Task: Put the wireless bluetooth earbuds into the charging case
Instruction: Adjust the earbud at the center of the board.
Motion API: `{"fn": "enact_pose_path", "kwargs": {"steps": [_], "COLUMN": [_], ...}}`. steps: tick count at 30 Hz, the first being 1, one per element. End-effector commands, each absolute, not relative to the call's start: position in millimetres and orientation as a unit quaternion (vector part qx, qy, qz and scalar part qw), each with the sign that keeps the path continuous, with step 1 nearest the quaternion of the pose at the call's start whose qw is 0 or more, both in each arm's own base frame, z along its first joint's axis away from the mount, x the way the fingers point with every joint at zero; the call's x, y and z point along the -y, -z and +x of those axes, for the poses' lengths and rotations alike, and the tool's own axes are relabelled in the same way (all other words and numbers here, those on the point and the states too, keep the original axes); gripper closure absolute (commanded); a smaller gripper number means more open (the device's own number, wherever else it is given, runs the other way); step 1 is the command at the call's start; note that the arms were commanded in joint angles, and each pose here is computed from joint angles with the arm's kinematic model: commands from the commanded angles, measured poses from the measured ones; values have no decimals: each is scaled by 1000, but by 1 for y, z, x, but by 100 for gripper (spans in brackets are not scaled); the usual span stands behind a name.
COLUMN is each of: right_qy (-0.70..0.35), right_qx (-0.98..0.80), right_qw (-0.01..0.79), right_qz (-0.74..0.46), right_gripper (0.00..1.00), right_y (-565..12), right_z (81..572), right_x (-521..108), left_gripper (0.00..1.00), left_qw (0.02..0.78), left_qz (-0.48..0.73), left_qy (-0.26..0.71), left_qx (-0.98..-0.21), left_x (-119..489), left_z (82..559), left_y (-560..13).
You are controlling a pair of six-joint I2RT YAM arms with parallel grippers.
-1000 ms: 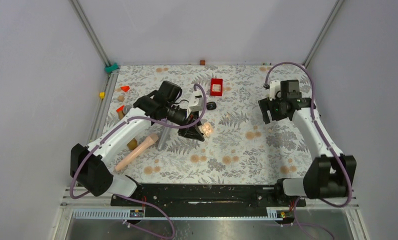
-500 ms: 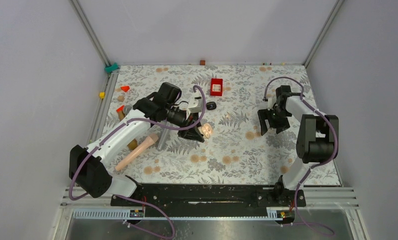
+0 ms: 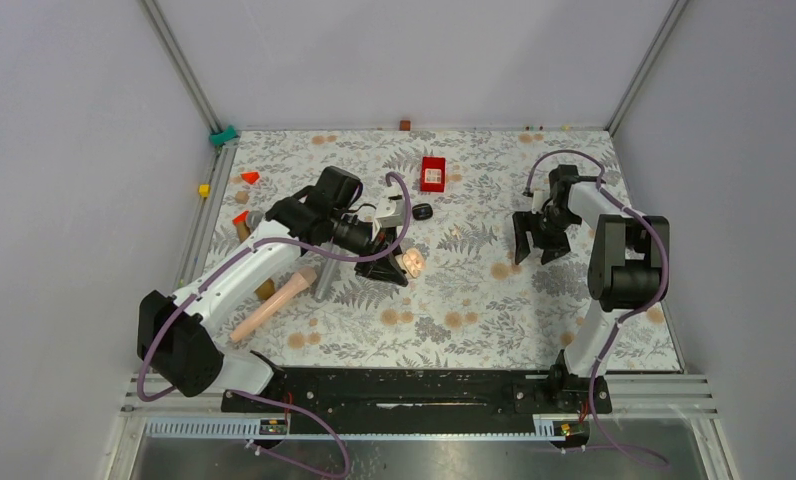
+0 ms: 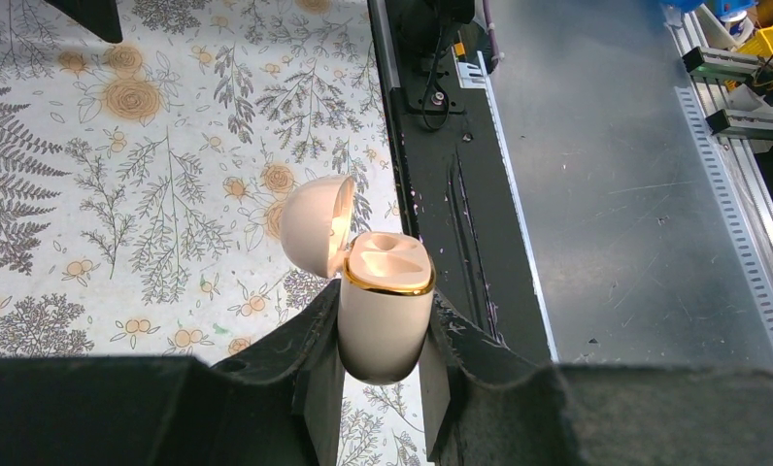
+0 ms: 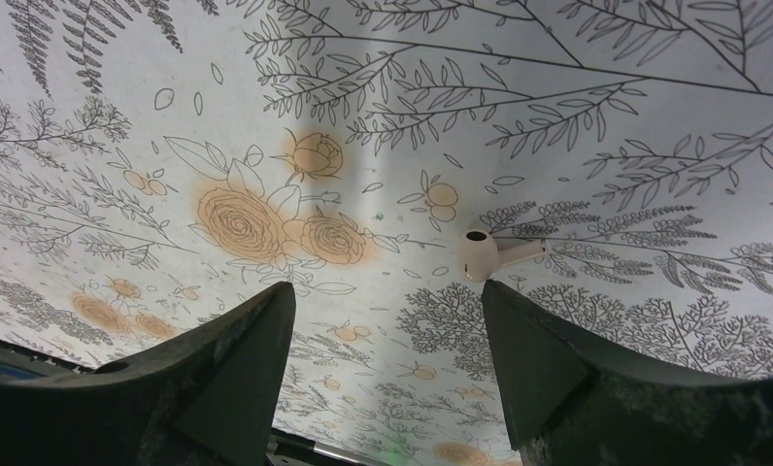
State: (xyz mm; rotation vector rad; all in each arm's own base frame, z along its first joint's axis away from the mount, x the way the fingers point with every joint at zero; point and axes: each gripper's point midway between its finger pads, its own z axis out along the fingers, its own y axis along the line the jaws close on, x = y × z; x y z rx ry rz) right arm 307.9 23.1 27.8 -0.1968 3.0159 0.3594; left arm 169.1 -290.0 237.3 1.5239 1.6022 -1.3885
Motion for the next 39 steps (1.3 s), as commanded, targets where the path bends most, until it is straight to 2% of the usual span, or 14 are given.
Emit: {"fn": "enact_pose_path", "kwargs": {"steps": [1, 5, 13, 16, 22, 39], "right_qy": [-142, -147, -179, -155, -83, -99], "right_qx": [-988, -987, -978, -981, -992, -993], "right_qw": [37, 39, 90, 100, 73, 38], "right_qz": [-46, -46, -58, -56, -64, -58], "right_gripper": [22, 23, 23, 24, 23, 23], "right_y": [-33, -36, -61, -66, -53, -28], "right_z": [311, 315, 336, 338, 322, 328], "right_x": [-30, -32, -43, -35, -10, -14], "left_gripper": [100, 100, 100, 100, 100, 100], "left_qw": [295, 294, 291, 291, 291, 292], "left_qz": [578, 578, 578, 578, 579, 580], "left_qy": [509, 508, 508, 508, 509, 508], "left_qx": [-566, -566, -568, -569, -566, -566], "left_x": [290, 290, 291, 290, 290, 290], "left_z": [170, 170, 171, 171, 170, 170], "left_y": [-251, -250, -246, -245, -245, -245]}}
